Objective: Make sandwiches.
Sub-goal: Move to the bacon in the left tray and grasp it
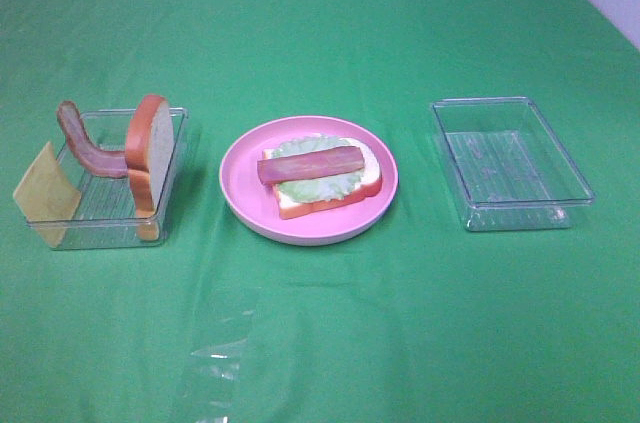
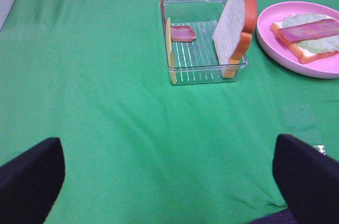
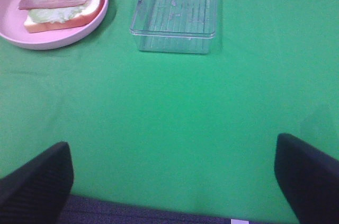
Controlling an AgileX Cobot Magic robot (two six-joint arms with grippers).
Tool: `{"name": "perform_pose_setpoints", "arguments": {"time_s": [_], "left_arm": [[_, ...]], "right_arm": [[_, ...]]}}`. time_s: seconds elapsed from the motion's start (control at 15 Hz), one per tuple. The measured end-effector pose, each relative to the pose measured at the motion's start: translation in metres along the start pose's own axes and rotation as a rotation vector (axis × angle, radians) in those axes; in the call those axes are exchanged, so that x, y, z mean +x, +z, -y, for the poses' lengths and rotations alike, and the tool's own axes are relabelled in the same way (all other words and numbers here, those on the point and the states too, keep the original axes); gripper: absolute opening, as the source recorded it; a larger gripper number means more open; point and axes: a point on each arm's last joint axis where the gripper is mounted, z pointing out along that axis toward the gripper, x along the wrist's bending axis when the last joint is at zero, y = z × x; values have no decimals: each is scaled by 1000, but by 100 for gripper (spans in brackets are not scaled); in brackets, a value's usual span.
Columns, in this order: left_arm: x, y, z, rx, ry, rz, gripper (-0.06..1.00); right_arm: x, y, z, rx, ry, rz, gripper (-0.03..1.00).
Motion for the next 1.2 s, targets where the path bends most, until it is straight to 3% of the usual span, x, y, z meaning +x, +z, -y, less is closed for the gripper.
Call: {"name": "perform_pose_setpoints", "arguments": {"time_s": [1.2], "left_arm": [[0, 1, -1, 10, -1, 0, 99]], "right_arm": [[0, 0, 0, 0, 13, 15, 99]]}}
